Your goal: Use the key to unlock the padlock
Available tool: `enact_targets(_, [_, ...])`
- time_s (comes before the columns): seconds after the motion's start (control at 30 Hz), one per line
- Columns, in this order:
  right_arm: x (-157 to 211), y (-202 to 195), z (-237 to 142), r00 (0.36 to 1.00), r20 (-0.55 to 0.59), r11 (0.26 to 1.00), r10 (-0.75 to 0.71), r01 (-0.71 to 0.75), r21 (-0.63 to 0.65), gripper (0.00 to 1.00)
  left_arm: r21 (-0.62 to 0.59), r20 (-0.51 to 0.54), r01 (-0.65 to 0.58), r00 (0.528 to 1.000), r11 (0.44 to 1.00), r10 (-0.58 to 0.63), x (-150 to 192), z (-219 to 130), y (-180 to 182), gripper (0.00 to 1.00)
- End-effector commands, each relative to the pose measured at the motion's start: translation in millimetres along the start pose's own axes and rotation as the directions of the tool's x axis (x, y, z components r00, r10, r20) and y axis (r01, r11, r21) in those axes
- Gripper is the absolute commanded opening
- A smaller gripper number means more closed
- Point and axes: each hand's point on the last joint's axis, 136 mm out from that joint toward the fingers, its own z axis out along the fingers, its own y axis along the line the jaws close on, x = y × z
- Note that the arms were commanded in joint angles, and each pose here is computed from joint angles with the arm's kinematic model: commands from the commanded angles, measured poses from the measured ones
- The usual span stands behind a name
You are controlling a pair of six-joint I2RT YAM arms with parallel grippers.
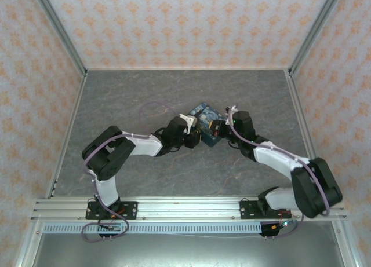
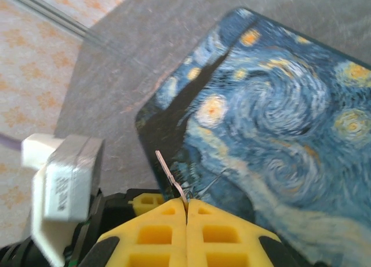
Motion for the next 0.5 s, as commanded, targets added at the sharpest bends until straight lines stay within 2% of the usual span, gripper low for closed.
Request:
enact_targets(0.0, [7.2, -1.0, -21.5, 0.996, 0.018, 0.996, -0.086, 0.086, 0.013, 0.0, 0.047, -0.01, 0.076, 0.997, 0.996, -0.075, -14.2, -16.0, -25.2, 0.16])
enact_targets(0.13, [21.3, -1.4, -43.4, 0.993, 0.043, 0.994, -0.109, 0.109, -0.006, 0.0, 0.072, -0.02, 0.187, 0.982, 0.98, -0.186, -19.4, -25.3, -35.3, 0.13])
enact_targets(0.23, [30.3, -0.6, -53.9, 0.992, 0.066, 0.993, -0.108, 0.111, -0.036, 0.0, 0.081, -0.029, 0.267, 0.964, 0.96, -0.265, -22.9, -29.8, -40.6, 0.15])
enact_targets(0.47, [59.7, -0.7, -51.7, 0.985, 0.031, 0.984, -0.167, 0.169, -0.057, 0.0, 0.089, -0.035, 0.403, 0.915, 0.911, -0.401, -32.5, -37.1, -48.5, 0.13])
